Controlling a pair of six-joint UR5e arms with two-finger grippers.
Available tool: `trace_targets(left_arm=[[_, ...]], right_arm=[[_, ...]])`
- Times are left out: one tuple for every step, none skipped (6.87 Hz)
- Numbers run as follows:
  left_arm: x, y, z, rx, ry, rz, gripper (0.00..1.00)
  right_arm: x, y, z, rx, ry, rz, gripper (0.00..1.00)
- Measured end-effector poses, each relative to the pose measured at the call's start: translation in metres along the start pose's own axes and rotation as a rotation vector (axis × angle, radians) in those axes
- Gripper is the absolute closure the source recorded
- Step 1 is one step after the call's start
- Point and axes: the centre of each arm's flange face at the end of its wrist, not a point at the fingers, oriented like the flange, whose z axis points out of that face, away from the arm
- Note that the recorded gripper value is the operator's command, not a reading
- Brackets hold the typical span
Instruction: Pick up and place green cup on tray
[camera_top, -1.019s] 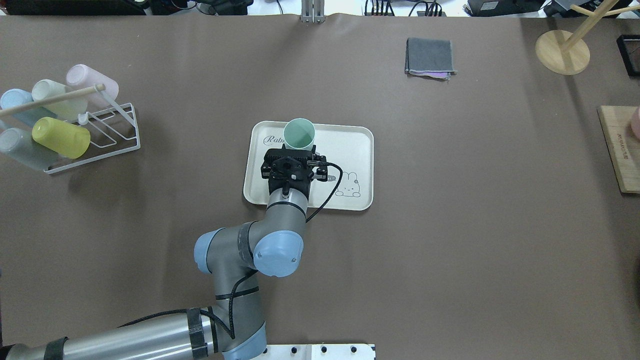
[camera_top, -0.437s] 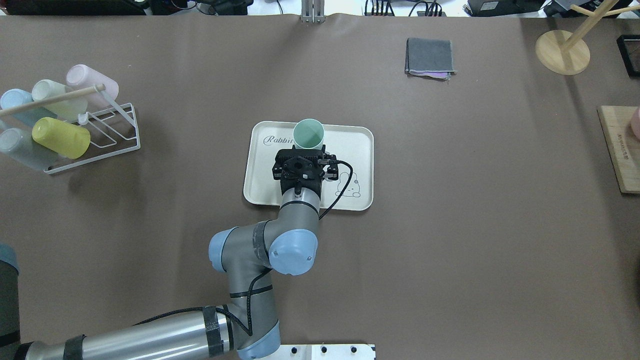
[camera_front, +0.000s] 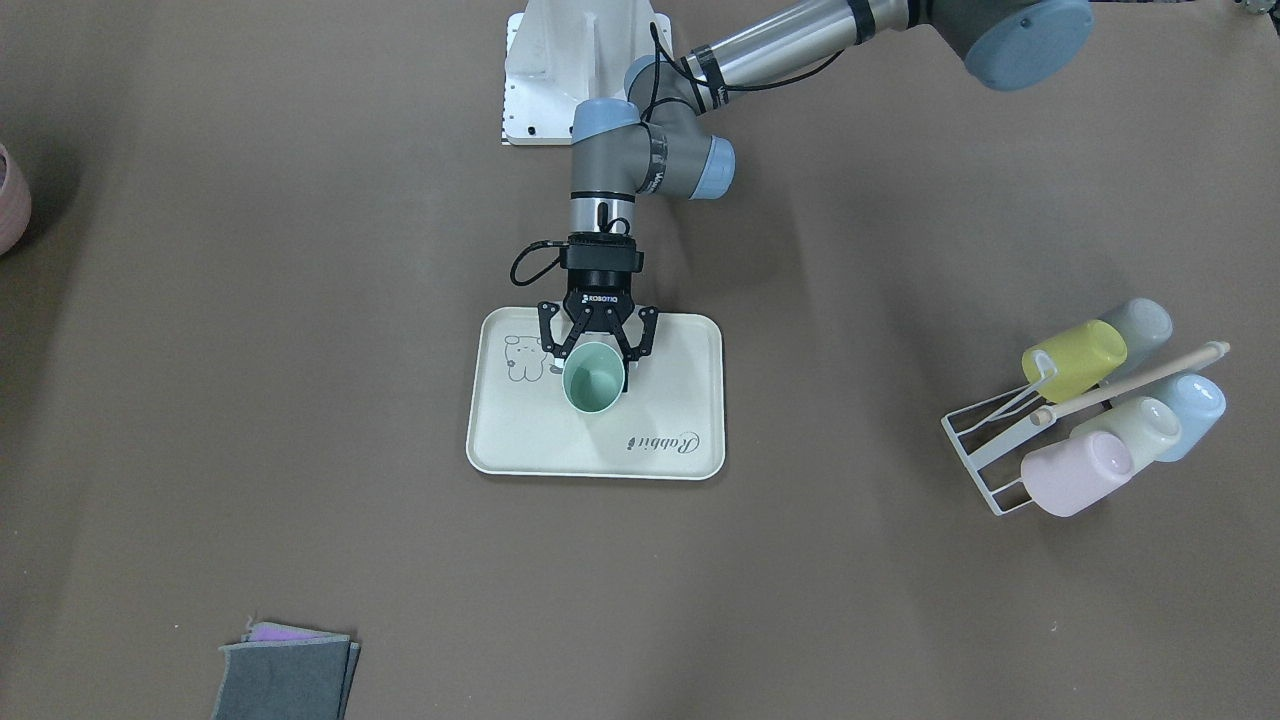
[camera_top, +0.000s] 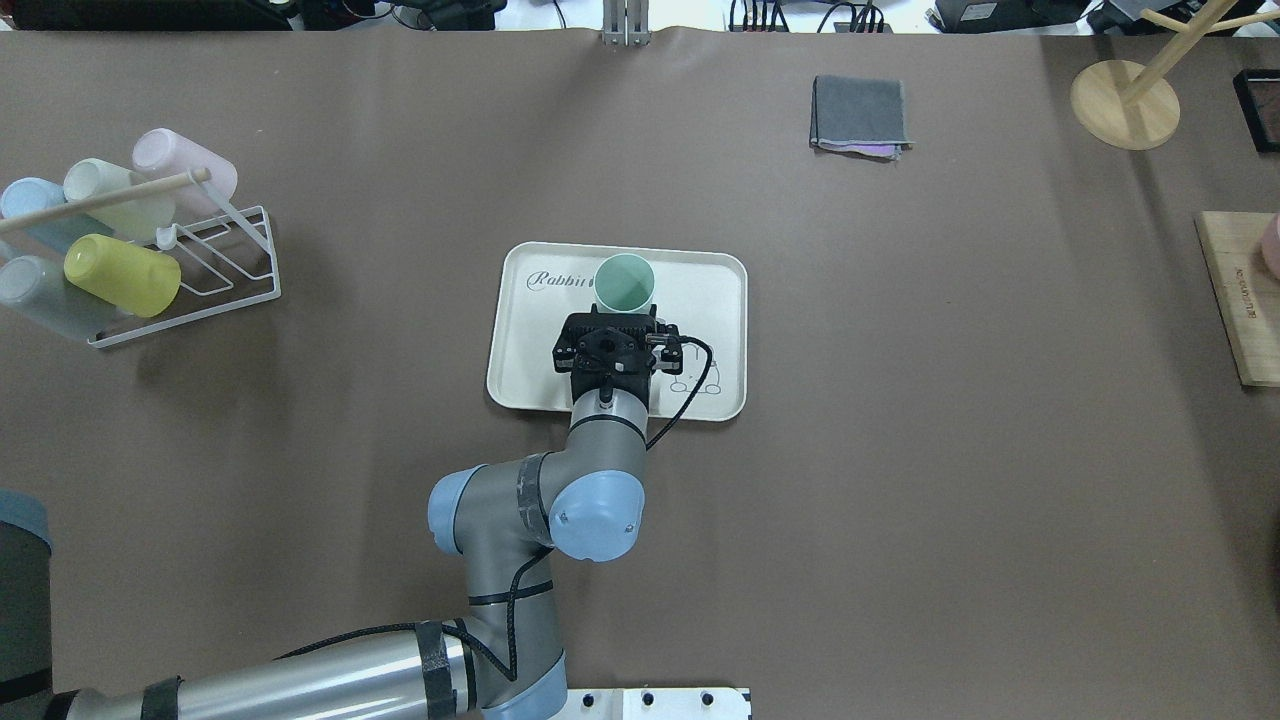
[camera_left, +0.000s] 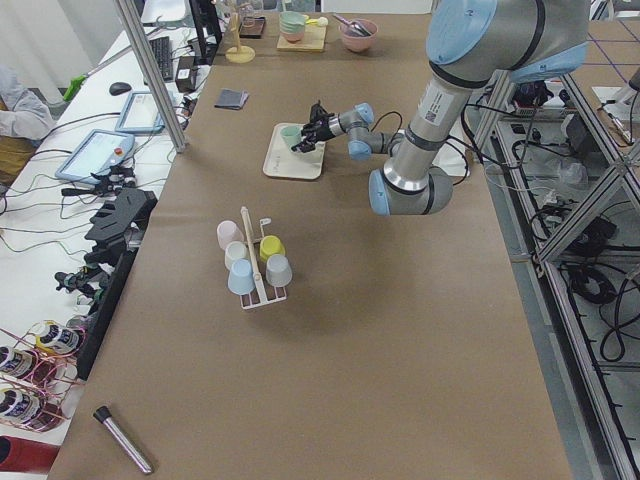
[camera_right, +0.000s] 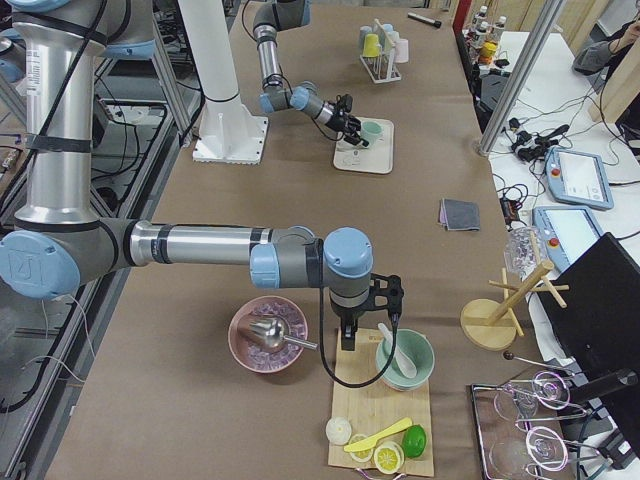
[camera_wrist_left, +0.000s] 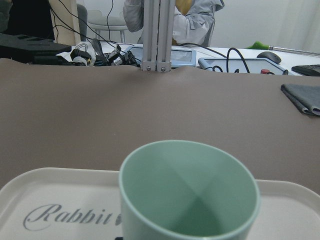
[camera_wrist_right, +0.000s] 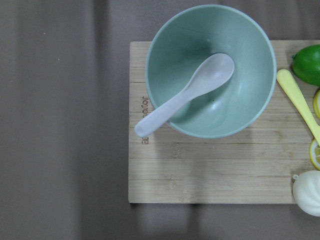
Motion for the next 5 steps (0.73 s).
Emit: trace_targets(left_arm=[[0.0016,0.0007,-0.0018,-0.001,0.003,-0.001,0.56],[0.003,0.003,-0.0038,-0.003,0.006,0.0,0.43],[0.0042,0.005,-0.0057,-0.006,0.008,0.0,0.06],[0.0045,0.006,-0.007,-0.007,0.01,0.001,0.01],[0.0041,0.0059,-0.0084,-0.007,0.012,0.001,0.01]], right_arm=[[-0.0035,-0.0008,0.004,-0.002,-0.001,0.003,0.0],[-0.0043,-0.0008,0.0061,-0.004,-0.001,0.003,0.0],[-0.0032,0.0,0.0082,-0.007,0.0,0.003,0.0],[-0.0019,0.0009,0.0097,-0.009,0.001,0.001,0.0],[-0.0009,0.0015,0.0107,-0.011,0.002,0.0,0.0]])
